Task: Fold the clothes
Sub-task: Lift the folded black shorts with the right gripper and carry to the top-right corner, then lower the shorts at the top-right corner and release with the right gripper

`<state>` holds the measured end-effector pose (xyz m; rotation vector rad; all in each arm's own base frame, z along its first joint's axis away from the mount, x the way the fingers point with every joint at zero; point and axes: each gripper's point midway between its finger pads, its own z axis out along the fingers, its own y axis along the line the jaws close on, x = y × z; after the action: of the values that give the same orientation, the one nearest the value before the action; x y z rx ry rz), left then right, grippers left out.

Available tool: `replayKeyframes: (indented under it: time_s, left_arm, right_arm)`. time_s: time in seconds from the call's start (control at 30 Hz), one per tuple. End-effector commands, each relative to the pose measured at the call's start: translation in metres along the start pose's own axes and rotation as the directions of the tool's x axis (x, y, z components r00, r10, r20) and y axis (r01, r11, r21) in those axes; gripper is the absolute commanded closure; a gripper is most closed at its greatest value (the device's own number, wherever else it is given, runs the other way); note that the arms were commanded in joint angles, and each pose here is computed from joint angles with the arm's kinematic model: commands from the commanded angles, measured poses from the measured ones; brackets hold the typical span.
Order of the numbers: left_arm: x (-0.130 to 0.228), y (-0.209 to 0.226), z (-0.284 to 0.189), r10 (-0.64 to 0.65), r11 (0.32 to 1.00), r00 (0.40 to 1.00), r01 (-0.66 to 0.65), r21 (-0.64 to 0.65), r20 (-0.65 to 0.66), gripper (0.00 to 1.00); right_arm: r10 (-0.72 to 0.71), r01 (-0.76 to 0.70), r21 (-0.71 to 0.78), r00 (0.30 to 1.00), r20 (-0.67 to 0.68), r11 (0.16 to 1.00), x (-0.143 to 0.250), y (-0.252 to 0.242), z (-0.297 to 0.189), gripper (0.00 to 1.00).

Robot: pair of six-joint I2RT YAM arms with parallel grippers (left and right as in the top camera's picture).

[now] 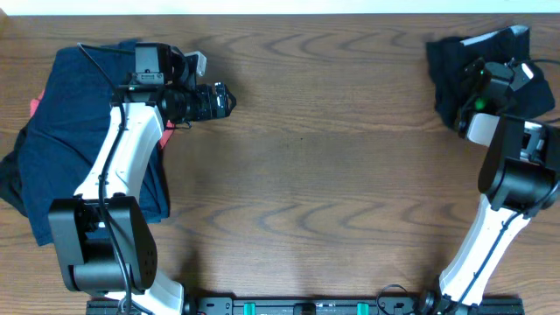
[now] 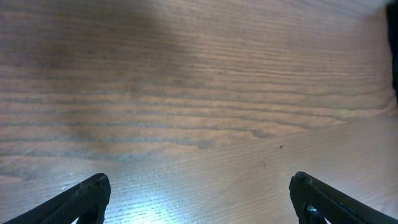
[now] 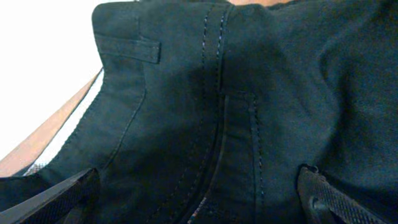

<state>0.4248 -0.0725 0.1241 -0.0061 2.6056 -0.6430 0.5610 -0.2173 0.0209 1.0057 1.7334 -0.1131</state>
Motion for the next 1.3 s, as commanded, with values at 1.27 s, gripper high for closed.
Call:
replayKeyframes:
  time_s: [1.27]
  left_arm:
    - [0.008,0.003,0.004,0.011,1.0,1.0,-0.011,-0.012,-0.024,0.06]
  right_arm:
    - [-0.451,0.405,-0.201,0.762,-0.465,0.892,-0.013,0.034,-0.137,0.13]
